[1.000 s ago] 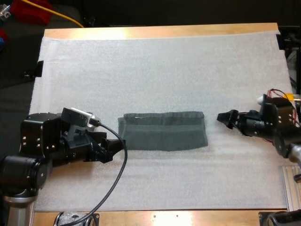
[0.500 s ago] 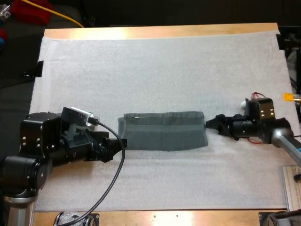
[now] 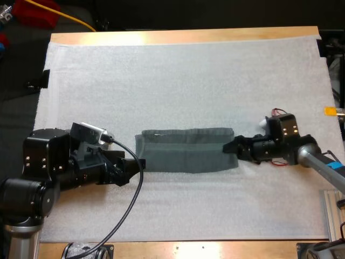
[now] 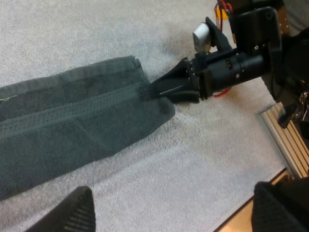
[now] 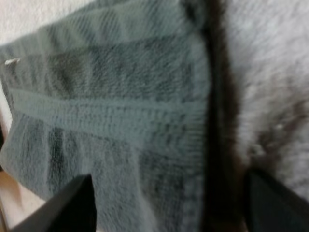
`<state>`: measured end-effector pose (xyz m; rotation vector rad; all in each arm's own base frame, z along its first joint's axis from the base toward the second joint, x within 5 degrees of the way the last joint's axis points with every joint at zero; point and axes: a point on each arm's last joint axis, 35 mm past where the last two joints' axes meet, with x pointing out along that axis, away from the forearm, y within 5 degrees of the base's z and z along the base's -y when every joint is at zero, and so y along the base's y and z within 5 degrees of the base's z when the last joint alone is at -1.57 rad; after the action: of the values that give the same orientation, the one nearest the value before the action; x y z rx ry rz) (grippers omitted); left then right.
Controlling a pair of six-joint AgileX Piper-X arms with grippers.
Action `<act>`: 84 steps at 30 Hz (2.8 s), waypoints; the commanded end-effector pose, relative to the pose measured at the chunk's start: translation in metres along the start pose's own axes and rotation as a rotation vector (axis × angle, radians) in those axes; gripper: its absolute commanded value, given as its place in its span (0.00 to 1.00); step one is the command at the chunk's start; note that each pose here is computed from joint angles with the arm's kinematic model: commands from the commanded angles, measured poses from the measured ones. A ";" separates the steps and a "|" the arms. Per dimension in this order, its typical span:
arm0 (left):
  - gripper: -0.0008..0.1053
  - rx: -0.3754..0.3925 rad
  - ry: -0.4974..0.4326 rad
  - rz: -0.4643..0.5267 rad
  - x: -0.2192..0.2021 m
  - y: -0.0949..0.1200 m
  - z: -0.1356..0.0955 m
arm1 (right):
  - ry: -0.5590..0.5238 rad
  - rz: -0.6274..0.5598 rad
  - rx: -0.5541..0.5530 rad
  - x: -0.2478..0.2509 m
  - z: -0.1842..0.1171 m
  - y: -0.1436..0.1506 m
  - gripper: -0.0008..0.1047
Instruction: Pick towel from pile, fold and stack
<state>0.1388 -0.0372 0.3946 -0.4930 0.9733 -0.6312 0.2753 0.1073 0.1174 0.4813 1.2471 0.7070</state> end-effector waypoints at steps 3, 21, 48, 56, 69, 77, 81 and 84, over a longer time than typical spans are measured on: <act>0.62 0.000 -0.006 -0.022 -0.001 -0.002 0.002 | 0.068 0.008 0.018 0.015 -0.011 0.004 0.62; 0.62 -0.033 0.033 -0.014 0.005 0.004 -0.004 | 0.013 -0.165 0.019 -0.006 -0.012 0.020 0.01; 0.62 -0.057 0.076 -0.055 0.013 0.010 -0.009 | 0.167 -1.007 -0.332 -0.109 -0.032 0.060 0.01; 0.62 -0.057 0.077 -0.060 0.013 0.010 -0.009 | 0.136 -0.870 -0.329 -0.111 -0.022 0.073 0.01; 0.62 -0.057 0.077 -0.060 0.013 0.010 -0.009 | 0.042 -0.369 -0.274 -0.080 -0.019 0.112 0.01; 0.62 -0.057 0.077 -0.060 0.013 0.010 -0.009 | 0.039 -0.310 -0.216 -0.038 -0.018 0.125 0.01; 0.62 -0.057 0.081 -0.077 0.013 0.009 -0.010 | 0.065 -0.323 -0.183 -0.024 -0.017 0.118 0.01; 0.62 -0.057 0.082 -0.082 0.013 0.009 -0.010 | 0.070 -0.326 -0.179 -0.015 -0.015 0.113 0.01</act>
<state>0.1386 -0.0396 0.3766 -0.5500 1.0460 -0.6898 0.2319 0.1729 0.1980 0.0896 1.2910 0.5420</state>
